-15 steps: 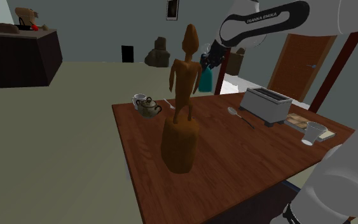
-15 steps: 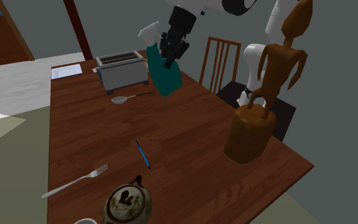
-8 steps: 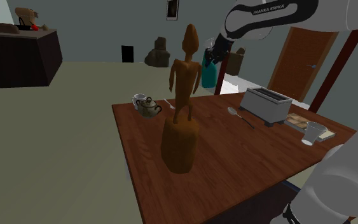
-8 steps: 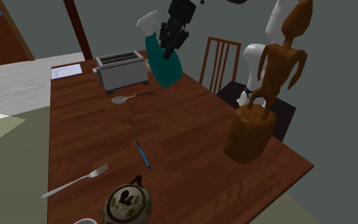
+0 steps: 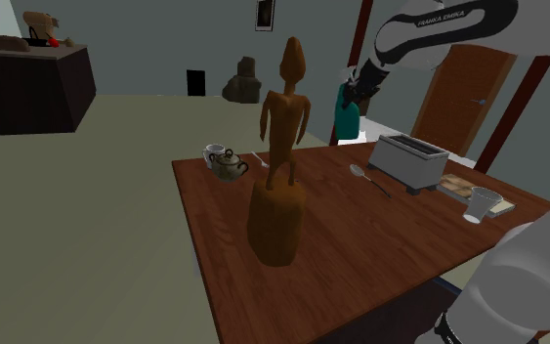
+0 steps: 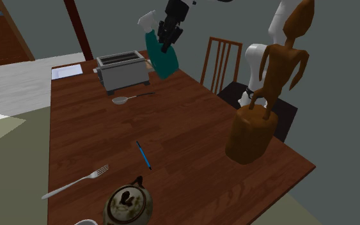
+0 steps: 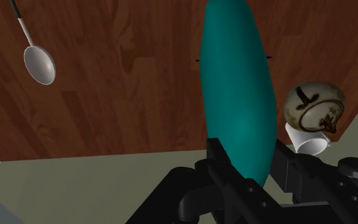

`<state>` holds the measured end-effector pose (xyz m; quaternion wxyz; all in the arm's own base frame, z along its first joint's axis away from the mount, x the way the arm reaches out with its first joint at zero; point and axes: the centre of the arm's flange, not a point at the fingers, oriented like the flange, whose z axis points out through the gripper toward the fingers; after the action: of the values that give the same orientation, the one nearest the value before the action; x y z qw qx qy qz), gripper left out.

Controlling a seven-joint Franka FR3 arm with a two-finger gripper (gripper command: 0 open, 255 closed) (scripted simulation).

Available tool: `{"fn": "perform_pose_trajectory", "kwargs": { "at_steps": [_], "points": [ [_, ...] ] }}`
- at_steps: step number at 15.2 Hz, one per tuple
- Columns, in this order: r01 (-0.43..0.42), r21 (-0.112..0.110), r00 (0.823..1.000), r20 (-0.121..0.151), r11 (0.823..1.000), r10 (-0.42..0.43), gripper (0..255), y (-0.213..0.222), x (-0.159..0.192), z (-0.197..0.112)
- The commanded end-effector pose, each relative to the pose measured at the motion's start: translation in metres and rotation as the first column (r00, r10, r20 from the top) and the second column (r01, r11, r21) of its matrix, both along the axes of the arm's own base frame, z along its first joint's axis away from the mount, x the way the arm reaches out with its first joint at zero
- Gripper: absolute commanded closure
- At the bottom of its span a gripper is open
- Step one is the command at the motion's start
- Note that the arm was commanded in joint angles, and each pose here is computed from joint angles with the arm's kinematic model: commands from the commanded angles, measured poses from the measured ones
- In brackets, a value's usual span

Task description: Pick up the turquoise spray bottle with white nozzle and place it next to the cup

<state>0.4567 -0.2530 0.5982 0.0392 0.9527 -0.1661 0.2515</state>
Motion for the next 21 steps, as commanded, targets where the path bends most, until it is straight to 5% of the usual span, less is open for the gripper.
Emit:
{"fn": "perform_pose_trajectory", "kwargs": {
  "at_steps": [1, 21],
  "points": [
    [-0.002, 0.0, 1.0, 0.001, 1.0, 0.002, 255, -0.021, -0.019, -0.005],
    [-0.002, -0.001, 1.0, 0.001, 1.0, 0.002, 255, -0.22, -0.188, -0.042]
  ]
}}
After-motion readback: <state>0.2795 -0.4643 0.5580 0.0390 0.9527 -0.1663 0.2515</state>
